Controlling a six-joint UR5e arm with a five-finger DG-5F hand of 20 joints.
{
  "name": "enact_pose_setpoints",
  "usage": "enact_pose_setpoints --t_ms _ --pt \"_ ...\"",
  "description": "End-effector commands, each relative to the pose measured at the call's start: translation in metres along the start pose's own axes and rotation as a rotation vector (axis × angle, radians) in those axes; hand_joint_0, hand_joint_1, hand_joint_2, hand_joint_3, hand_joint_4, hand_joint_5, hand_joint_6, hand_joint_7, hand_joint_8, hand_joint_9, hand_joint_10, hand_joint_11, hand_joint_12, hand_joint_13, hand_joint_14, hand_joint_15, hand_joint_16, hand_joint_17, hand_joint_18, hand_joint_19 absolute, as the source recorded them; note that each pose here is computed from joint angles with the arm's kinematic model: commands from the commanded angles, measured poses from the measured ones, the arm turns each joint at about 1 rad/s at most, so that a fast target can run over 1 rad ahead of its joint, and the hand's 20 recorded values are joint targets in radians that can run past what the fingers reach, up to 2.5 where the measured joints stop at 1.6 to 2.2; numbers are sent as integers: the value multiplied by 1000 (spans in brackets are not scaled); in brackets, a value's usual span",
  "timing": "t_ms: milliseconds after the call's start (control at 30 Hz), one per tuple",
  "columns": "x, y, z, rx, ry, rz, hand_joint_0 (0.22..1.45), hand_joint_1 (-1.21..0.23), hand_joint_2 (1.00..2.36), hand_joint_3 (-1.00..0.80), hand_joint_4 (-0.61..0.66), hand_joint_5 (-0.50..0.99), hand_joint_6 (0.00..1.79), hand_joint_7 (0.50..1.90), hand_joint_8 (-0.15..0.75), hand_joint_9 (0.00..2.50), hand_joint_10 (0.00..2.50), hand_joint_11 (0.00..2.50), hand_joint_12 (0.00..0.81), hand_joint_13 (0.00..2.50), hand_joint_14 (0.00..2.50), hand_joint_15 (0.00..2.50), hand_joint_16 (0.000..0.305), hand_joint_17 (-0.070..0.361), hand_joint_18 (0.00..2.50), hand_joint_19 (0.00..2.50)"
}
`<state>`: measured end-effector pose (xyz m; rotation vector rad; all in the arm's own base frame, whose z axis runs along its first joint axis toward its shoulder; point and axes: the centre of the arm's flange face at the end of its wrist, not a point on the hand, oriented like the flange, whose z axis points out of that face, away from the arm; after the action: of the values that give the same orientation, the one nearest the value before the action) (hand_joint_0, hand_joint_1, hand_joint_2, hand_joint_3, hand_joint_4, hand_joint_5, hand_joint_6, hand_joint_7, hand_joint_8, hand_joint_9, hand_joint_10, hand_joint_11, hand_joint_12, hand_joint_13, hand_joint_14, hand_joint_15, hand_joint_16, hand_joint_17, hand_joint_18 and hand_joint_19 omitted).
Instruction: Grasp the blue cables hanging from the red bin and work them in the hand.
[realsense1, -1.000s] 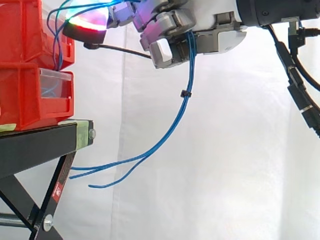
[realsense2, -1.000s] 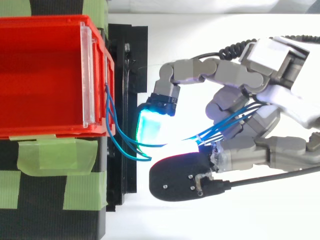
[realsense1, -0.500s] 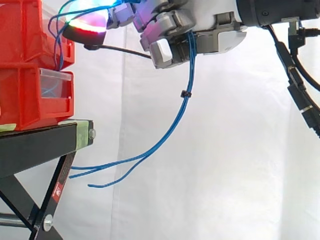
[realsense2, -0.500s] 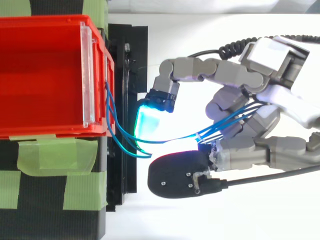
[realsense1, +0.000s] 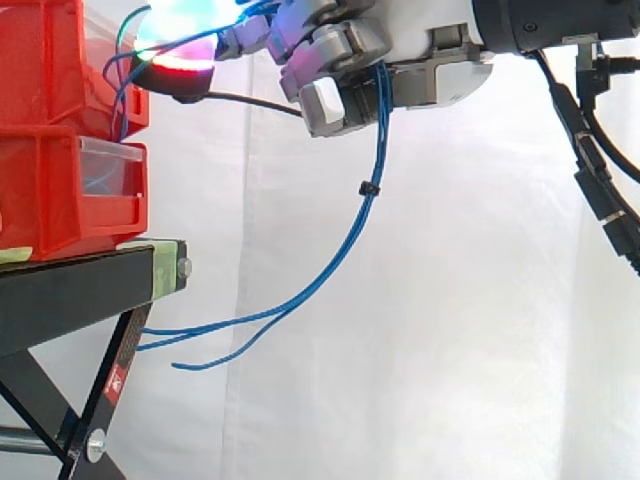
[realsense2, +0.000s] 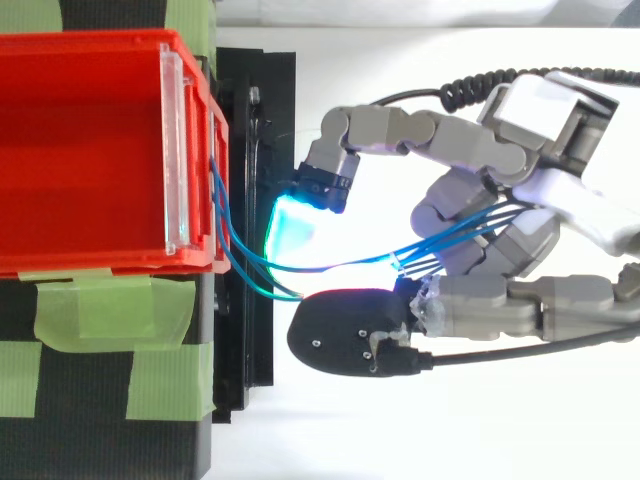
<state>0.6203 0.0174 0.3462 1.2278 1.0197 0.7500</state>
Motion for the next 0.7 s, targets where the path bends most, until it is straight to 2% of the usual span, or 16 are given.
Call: enact_pose_setpoints --t_ms 0,300,400,667 --pt "0 0 0 -1 3 0 1053 -756 1005 390 205 111 308 1313 615 1538 2500 2500 681 1957 2500 1860 213 160 2343 644" --pt "-1 -1 0 0 2 -1 1074 -764 1045 358 145 23 394 1256 615 1538 2500 2500 681 1957 2500 1860 213 160 2343 644" --pt "-1 0 1 -1 0 0 1130 -750 1000 409 124 15 391 1265 615 1538 2500 2500 681 1957 2500 1860 213 160 2343 644" --pt "-1 -1 0 2 1 3 1183 -735 1006 382 91 -3 495 1234 615 1538 2500 2500 681 1957 2500 1860 213 160 2343 644"
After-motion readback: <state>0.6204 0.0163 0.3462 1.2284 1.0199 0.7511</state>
